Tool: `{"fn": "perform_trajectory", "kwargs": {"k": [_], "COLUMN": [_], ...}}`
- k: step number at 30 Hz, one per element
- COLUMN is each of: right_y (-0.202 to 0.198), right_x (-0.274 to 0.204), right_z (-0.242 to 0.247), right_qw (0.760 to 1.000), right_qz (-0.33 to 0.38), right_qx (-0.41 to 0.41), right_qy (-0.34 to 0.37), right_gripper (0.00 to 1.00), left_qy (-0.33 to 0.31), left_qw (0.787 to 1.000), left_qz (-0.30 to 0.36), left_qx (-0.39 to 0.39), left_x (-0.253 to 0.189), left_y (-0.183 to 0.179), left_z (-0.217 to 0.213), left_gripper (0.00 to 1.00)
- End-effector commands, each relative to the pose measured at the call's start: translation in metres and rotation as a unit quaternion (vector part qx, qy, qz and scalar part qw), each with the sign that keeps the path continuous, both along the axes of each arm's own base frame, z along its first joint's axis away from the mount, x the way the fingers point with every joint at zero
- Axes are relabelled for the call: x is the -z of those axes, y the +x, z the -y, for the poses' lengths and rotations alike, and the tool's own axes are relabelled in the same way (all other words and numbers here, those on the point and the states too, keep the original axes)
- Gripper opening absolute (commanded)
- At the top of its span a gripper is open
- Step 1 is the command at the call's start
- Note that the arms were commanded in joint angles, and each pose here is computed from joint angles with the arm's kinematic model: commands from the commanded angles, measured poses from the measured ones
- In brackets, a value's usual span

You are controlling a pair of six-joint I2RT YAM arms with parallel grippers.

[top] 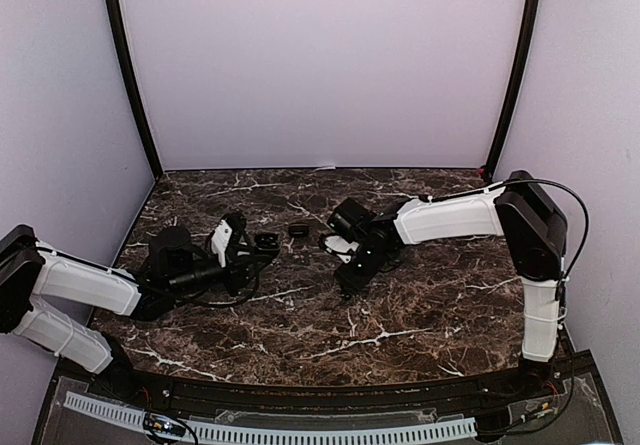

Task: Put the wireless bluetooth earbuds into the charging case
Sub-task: Pick up the left earbud from the center of the board.

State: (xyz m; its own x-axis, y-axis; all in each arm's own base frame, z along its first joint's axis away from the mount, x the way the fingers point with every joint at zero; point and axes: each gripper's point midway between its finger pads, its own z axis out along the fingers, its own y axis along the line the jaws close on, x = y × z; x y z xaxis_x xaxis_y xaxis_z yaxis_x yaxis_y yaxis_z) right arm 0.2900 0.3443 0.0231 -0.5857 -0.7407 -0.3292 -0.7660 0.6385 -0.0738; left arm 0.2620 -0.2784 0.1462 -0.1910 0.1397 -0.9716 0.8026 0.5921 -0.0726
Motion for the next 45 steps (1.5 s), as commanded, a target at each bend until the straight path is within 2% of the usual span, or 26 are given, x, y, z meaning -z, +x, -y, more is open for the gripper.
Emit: {"fn": "perform_trajectory", "kwargs": {"k": [1, 7, 9, 13, 17, 21, 25, 29, 35, 45], "right_y": [0.013, 0.011, 0.001, -0.031, -0.051, -0.063, -0.078, -0.086, -0.084, -0.079], "right_x": [-0.022, -0.071, -0.089, -0.087, -0.075, -0.064, -0.059, -0.045, -0.031, 0.0], "right_z": [-0.011, -0.012, -0.019, -0.008, 0.013, 0.029, 0.036, 0.039, 0.038, 0.028], "right_qw": [0.999, 0.989, 0.978, 0.96, 0.948, 0.945, 0.931, 0.929, 0.927, 0.929], "right_qz": [0.029, 0.091, 0.102, 0.113, 0.128, 0.125, 0.164, 0.185, 0.207, 0.205], "right_qx": [0.012, 0.006, -0.015, -0.054, -0.052, -0.029, -0.035, -0.043, -0.037, -0.041], "right_qy": [0.037, 0.12, 0.179, 0.252, 0.287, 0.3, 0.325, 0.316, 0.312, 0.305], "right_gripper": [0.55, 0.56, 0.56, 0.65, 0.65, 0.54, 0.52, 0.44, 0.37, 0.33], "left_qy": [-0.004, -0.005, -0.003, -0.003, -0.002, 0.001, -0.002, -0.003, -0.003, -0.001], "left_qw": [1.0, 1.0, 1.0, 1.0, 0.999, 0.999, 0.999, 0.999, 1.0, 0.999], "left_qz": [0.012, 0.013, 0.015, 0.025, 0.024, 0.022, 0.023, 0.019, 0.019, 0.022], "left_qx": [0.0, -0.002, 0.001, 0.016, 0.022, 0.023, 0.025, 0.026, 0.022, 0.023], "left_x": [-0.006, -0.007, -0.006, -0.007, -0.005, -0.003, -0.003, -0.003, -0.003, -0.002], "left_y": [-0.003, -0.004, -0.005, -0.008, -0.01, -0.011, -0.012, -0.013, -0.013, -0.014], "left_z": [-0.004, -0.005, -0.005, -0.003, -0.001, -0.002, -0.002, -0.002, -0.003, -0.004], "left_gripper": [0.11, 0.1, 0.11, 0.11, 0.1, 0.1, 0.1, 0.1, 0.1, 0.1]}}
